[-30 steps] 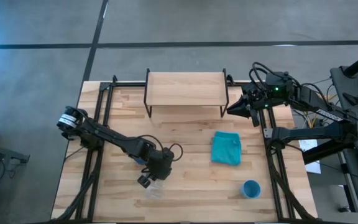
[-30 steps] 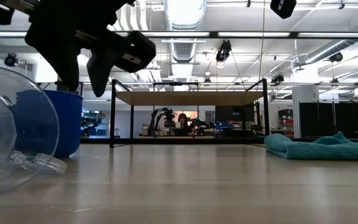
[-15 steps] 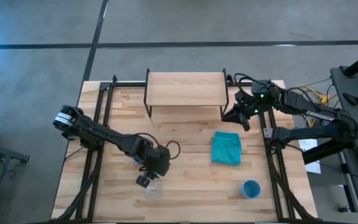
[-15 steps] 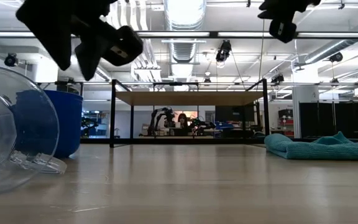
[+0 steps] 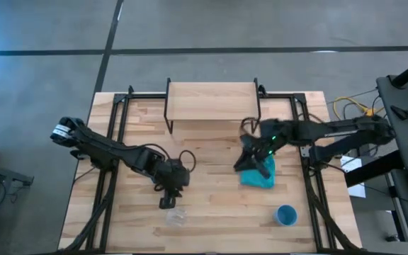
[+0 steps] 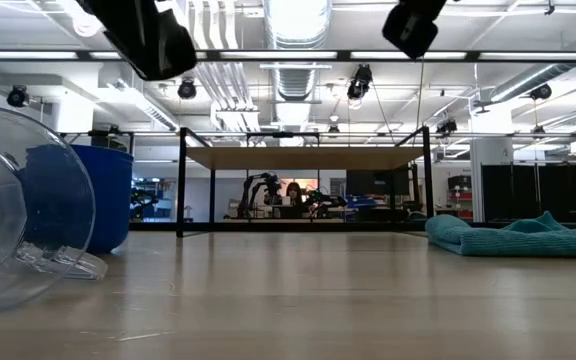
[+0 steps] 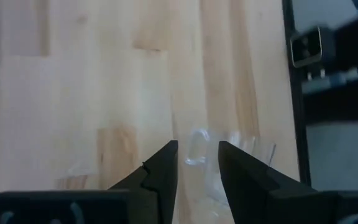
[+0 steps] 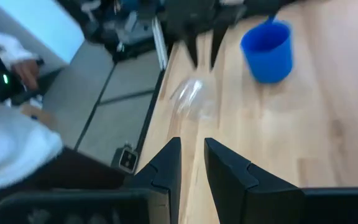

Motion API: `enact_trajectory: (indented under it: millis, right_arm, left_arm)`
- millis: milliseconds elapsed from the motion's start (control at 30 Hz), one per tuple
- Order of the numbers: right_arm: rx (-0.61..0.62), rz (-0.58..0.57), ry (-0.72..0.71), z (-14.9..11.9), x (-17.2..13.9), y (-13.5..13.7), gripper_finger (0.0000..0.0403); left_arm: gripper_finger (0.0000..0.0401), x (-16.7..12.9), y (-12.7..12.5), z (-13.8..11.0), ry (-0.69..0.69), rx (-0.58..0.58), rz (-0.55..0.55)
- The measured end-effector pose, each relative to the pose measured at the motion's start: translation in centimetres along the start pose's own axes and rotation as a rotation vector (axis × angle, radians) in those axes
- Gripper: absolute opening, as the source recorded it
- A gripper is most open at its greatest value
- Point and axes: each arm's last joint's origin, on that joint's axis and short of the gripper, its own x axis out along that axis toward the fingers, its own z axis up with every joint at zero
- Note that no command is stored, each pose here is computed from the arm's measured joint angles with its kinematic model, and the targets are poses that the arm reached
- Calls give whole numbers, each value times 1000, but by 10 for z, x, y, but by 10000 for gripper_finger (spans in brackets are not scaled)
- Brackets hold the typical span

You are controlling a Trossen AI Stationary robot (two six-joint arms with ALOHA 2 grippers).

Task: Stack small to large cups/mugs on shelf
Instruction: Put the transparent mug on the shelf

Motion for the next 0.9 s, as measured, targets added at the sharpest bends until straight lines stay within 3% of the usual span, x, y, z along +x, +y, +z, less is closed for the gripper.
enact_trajectory:
  millis: [300,700,900]
  right_arm:
    - [57,10,143,3,72,7,66]
    - [22,38,149,33,177,42,66]
    - [-2,-5,136,29,218,64,66]
  left_arm:
    - [100,-25,-2,-13,19,-118,26]
    - [100,-29,-43,-51,145,-36,-55]
    - [100,-24,-69,-69,164,-23,-36]
